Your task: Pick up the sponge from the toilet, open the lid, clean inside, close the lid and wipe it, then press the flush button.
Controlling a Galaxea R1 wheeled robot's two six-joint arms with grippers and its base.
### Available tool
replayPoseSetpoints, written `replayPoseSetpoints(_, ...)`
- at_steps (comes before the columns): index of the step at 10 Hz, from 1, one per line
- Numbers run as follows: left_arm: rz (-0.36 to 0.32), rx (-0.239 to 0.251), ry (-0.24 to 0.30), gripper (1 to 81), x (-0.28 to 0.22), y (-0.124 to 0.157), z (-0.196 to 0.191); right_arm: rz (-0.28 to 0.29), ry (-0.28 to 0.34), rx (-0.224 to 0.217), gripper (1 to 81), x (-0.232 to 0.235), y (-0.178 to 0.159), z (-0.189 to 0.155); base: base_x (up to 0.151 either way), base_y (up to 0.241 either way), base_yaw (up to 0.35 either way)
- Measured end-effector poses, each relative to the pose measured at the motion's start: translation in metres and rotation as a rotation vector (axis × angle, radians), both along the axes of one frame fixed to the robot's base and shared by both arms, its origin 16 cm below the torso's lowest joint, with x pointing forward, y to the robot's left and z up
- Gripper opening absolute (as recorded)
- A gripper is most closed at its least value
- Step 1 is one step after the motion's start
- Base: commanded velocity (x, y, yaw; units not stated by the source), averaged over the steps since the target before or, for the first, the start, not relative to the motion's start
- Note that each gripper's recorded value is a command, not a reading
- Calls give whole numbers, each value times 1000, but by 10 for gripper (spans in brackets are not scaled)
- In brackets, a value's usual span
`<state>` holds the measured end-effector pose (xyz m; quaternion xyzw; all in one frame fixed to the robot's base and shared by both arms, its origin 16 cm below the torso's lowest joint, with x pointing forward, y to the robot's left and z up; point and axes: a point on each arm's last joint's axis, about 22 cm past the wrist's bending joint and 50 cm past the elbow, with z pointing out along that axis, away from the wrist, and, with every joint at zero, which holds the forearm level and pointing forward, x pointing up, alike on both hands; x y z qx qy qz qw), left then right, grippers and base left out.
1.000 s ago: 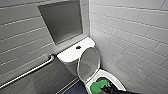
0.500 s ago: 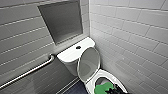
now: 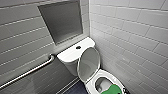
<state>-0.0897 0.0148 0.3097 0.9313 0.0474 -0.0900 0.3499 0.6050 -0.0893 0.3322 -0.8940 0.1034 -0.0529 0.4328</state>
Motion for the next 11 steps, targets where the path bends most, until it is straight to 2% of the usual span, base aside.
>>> replayPoseSetpoints(3,-7,1,-12,811,5,0,-4,-18,56,-66,10,-48,-57,-19,0,0,0)
replayPoseSetpoints(5,-23,-4,-27,811,6,0,-3,-41,52,-70,10,-58,-69,-20,0,0,0)
replayPoseSetpoints(8,-25,-5,-30,811,6,0,-4,-66,64,-130,10,-70,-119,-21,0,0,0)
replayPoseSetpoints(9,-26,-3,-29,811,6,0,-4,-75,57,-135,10,-69,-130,-15,0,0,0)
replayPoseSetpoints(10,-27,-1,-30,811,6,1,-5,-79,51,-109,10,-69,-124,-2,0,0,0)
replayPoseSetpoints(11,-27,-1,-30,811,5,1,-5,-67,48,-61,10,-68,-104,13,0,0,0)
